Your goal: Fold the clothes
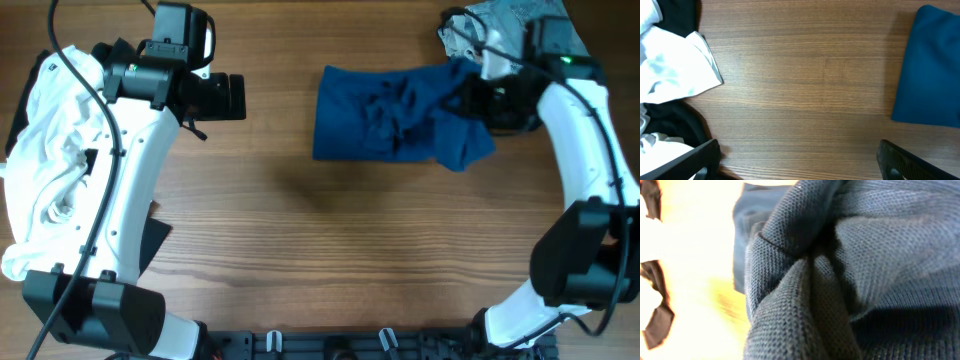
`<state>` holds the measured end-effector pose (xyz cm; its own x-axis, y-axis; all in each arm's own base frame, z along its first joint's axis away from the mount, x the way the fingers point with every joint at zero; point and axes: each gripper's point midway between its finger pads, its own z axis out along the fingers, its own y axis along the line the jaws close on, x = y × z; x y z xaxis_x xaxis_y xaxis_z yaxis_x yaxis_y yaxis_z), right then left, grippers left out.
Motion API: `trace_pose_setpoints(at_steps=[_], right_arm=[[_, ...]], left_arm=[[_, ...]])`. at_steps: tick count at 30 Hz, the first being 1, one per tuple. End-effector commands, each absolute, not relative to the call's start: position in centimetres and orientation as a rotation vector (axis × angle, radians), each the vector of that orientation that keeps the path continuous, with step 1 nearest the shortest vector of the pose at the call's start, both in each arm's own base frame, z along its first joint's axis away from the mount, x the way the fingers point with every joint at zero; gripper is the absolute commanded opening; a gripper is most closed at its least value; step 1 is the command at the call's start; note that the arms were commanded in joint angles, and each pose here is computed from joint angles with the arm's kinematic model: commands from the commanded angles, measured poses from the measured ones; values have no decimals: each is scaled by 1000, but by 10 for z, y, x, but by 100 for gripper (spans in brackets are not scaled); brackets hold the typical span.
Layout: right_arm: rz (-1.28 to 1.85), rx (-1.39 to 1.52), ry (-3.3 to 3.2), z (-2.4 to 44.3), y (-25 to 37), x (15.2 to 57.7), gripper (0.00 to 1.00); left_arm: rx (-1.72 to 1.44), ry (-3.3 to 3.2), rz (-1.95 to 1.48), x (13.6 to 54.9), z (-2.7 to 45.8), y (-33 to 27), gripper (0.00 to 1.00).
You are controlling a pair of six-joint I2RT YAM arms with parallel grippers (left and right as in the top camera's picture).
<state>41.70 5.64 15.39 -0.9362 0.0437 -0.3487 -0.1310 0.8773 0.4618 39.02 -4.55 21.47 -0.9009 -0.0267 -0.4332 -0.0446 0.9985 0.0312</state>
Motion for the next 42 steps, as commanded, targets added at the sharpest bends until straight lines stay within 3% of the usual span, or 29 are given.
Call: trace_pose_setpoints(at_steps=[1,11,12,13,14,16,17,26,31,35,42], right_arm=[[561,-215,2674,169,106,421,4],[400,-279,2744,83,199,440,5],[409,-270,2745,75,204,443,14],[429,-270,2742,71,209,445,33],[464,-291,2733,70,216,445,43],[542,-316,2709,75,226,446,72],[576,-325,2695,81,230,446,78],[852,-476,2425,191,255,453,80],[848,-502,2298,245,240,450,80],[710,-386,2363,239,207,457,80],[620,-357,2555,168,193,460,72]], left_arm=[[-63,2690,73,391,216,-42,100],[-58,2713,59,387,213,-43,100],[-58,2714,59,386,213,-43,100],[-58,2717,60,386,213,-43,100],[-58,2717,60,386,213,-43,100],[-58,2717,60,386,212,-43,100],[-58,2717,60,386,213,-43,100],[-60,2695,54,391,215,-44,100],[-62,2691,55,392,215,-43,100],[-85,2691,60,392,215,-37,100],[-141,2689,73,394,215,-20,100]])
